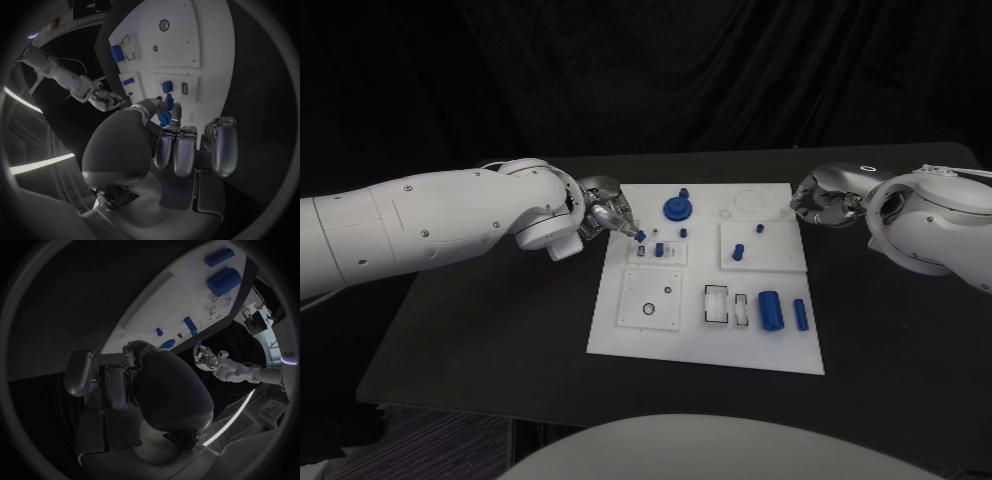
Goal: Assemble the parts on the task board
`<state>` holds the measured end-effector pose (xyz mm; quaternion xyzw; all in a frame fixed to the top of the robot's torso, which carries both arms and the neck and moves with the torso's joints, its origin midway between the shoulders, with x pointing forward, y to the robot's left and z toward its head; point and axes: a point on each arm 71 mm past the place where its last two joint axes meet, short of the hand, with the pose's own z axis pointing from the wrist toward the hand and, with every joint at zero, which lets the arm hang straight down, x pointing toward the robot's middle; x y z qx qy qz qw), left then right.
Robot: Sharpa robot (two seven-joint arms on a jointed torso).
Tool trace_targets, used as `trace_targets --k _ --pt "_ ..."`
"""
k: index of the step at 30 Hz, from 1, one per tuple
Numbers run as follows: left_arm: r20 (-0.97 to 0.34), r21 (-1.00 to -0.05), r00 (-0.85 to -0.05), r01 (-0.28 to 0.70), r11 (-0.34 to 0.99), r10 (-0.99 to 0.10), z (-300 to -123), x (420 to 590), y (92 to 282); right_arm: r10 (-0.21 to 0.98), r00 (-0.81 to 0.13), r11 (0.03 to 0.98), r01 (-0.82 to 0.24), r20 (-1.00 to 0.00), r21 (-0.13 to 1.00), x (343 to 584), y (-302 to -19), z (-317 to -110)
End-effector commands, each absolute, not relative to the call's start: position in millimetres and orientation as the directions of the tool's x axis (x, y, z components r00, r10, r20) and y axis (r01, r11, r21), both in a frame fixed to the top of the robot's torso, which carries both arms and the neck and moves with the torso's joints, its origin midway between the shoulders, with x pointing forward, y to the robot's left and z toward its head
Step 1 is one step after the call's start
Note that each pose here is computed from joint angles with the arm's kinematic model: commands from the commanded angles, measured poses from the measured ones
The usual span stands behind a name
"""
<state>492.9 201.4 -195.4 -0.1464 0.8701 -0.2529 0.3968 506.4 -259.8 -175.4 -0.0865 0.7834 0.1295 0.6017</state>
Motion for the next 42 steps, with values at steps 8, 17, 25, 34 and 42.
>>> trace_targets --k 8,17,25,34,42 --pt "-0.713 -0.511 -0.565 0.015 0.859 -0.414 -188.8 496.6 194.4 0.030 -0.243 0.947 -0.304 -0.969 0.106 506 -257 -174" --pt "-0.726 -0.528 -0.538 0.036 0.849 -0.429 -188.3 498.2 194.8 0.035 -0.238 0.945 -0.308 -0.971 0.109 505 -258 -174" --pt "-0.742 -0.589 -0.481 0.131 0.798 -0.468 -180.6 501.2 204.4 0.082 -0.166 0.927 -0.351 -0.983 0.136 503 -257 -167" --pt "-0.749 -0.640 -0.422 0.264 0.721 -0.511 -182.4 499.2 219.3 0.150 -0.050 0.897 -0.414 -0.988 0.157 487 -240 -155" --pt "-0.747 -0.661 -0.383 0.341 0.669 -0.543 -194.0 491.1 228.4 0.125 -0.017 0.877 -0.466 -0.992 0.119 481 -217 -148"
